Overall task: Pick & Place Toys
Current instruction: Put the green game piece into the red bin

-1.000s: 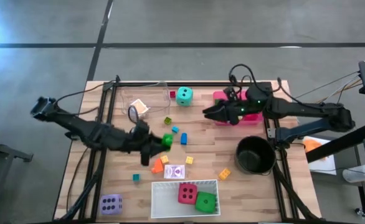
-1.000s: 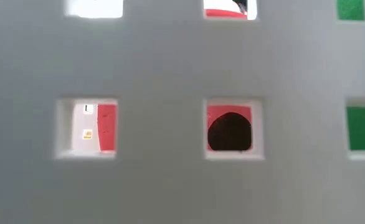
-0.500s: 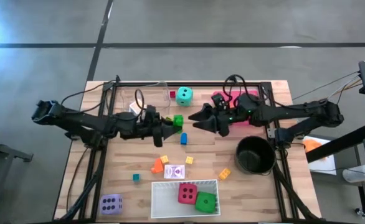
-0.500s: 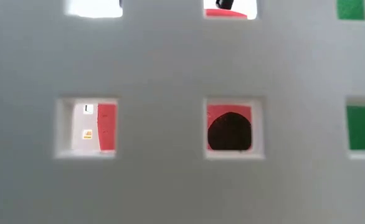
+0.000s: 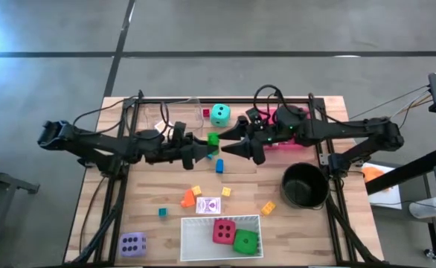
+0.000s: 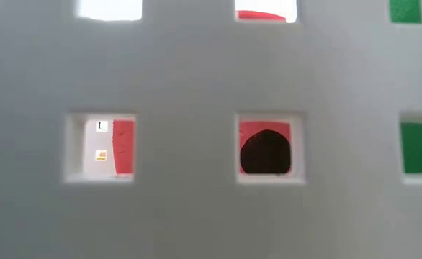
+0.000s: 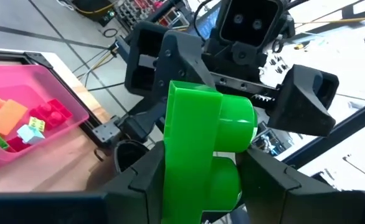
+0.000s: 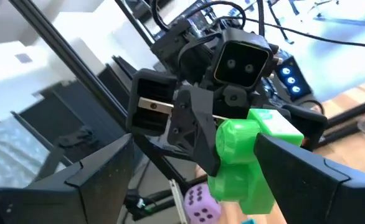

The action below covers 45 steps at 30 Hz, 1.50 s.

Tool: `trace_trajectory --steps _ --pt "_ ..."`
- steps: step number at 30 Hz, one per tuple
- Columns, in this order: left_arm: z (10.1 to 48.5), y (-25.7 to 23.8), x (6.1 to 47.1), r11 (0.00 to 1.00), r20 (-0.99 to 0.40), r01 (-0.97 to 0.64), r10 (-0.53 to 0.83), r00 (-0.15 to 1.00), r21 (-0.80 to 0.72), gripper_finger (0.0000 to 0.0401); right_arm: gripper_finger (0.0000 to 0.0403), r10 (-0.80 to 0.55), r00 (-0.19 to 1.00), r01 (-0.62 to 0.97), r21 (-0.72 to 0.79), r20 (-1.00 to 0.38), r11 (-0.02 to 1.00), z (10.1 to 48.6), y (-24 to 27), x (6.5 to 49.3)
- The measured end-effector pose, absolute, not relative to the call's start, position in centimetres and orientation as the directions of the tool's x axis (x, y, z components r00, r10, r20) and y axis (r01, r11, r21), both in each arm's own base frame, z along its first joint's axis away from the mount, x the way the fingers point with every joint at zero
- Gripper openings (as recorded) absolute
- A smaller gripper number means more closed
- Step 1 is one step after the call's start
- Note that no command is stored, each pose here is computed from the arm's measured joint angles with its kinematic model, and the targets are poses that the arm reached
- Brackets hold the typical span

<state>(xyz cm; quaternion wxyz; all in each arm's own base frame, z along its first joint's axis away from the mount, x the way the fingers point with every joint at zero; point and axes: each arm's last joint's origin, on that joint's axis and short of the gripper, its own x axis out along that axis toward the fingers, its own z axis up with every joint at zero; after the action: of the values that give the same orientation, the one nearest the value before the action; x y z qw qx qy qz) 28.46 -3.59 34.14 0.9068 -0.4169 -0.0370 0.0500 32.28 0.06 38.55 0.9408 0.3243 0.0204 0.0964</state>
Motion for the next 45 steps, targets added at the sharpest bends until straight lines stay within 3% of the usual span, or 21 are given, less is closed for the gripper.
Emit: trace_trajectory --steps 8,20,45 --pt "34.2 -3.7 28.5 0.646 0.032 -0.032 0.087 0.996 -0.763 0.0158 0.033 0.134 0.987 -0.058 0.574 -0.091 0.817 39.8 -0.1 31.1" --pt "34.8 -3.8 28.4 0.64 0.089 0.025 0.068 0.994 -0.768 0.0158 0.033 0.128 0.985 -0.038 0.57 -0.118 0.821 39.3 -0.2 31.6" --pt "34.4 -4.0 29.3 0.652 0.116 0.047 0.063 0.991 -0.756 0.0158 0.0331 0.16 0.986 -0.108 0.551 -0.047 0.827 39.8 -0.2 33.2"
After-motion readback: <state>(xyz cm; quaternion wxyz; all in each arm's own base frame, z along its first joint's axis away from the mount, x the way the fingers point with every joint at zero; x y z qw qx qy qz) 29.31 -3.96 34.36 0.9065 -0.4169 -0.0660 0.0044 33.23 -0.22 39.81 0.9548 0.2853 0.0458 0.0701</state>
